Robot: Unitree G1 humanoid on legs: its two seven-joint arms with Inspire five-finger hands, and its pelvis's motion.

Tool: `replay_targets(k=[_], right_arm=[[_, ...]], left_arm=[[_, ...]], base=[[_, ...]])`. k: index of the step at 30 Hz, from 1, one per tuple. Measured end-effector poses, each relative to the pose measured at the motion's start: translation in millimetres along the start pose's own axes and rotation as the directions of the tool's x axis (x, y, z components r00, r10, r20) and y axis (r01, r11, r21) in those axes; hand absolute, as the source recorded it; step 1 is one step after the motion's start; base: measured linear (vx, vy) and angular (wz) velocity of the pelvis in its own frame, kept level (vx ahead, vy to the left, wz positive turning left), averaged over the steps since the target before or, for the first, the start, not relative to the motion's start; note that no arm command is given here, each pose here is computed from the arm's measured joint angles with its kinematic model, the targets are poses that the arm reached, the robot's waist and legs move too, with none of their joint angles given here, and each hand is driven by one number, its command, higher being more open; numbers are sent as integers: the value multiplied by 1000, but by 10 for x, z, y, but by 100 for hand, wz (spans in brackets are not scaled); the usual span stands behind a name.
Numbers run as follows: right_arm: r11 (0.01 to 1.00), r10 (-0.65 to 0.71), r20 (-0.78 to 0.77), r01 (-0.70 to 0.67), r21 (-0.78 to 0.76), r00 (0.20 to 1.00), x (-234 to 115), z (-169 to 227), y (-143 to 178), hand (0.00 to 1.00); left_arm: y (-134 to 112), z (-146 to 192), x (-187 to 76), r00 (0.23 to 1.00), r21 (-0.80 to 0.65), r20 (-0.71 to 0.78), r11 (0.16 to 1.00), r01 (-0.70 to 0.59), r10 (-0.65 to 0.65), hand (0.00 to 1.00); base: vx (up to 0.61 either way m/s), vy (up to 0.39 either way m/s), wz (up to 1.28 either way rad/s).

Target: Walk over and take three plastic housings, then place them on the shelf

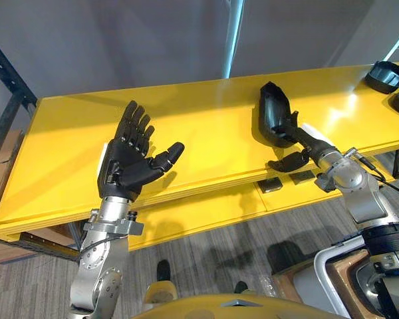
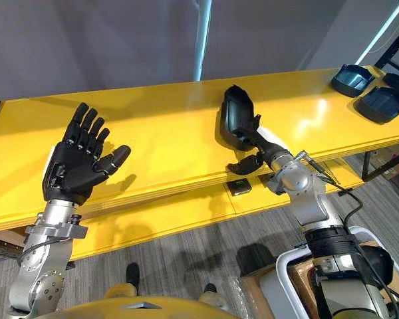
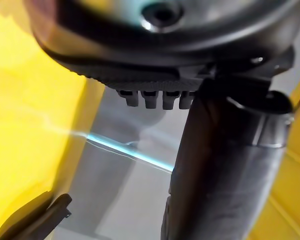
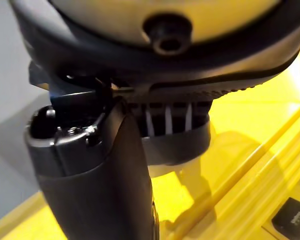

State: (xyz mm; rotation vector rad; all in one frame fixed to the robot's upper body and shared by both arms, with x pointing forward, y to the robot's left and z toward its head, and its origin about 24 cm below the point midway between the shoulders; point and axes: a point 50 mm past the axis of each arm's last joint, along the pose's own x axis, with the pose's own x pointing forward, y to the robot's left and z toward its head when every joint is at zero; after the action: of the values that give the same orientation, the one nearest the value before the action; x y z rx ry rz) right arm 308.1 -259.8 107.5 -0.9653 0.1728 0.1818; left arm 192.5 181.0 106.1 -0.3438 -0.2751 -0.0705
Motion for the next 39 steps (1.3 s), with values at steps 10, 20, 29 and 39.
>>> replay_targets(k=[10,20,29,39], right_arm=[[1000,2,48,-2,-1,999,12,61,40,0],[984,-15,90,31,-177,996,-17,75,107,0],[915,14,280,101,-391,960,-63,232,182,0],[832,48,382,175,-526,923,-44,375,-15,0]], left_arm=[[23,-49,-84,999,2,-37,1000,6,-6,100],[44,-74,-136,998,5,-60,1000,-1,2,100],[63,-82,-159,997,19,-78,1000,-3,4,100],[167,-183,-251,988,46,-148,998,-31,38,100]], base=[[-8,-1,1],[-19,-10,2],[-13,-17,10],[-6,-15,10]])
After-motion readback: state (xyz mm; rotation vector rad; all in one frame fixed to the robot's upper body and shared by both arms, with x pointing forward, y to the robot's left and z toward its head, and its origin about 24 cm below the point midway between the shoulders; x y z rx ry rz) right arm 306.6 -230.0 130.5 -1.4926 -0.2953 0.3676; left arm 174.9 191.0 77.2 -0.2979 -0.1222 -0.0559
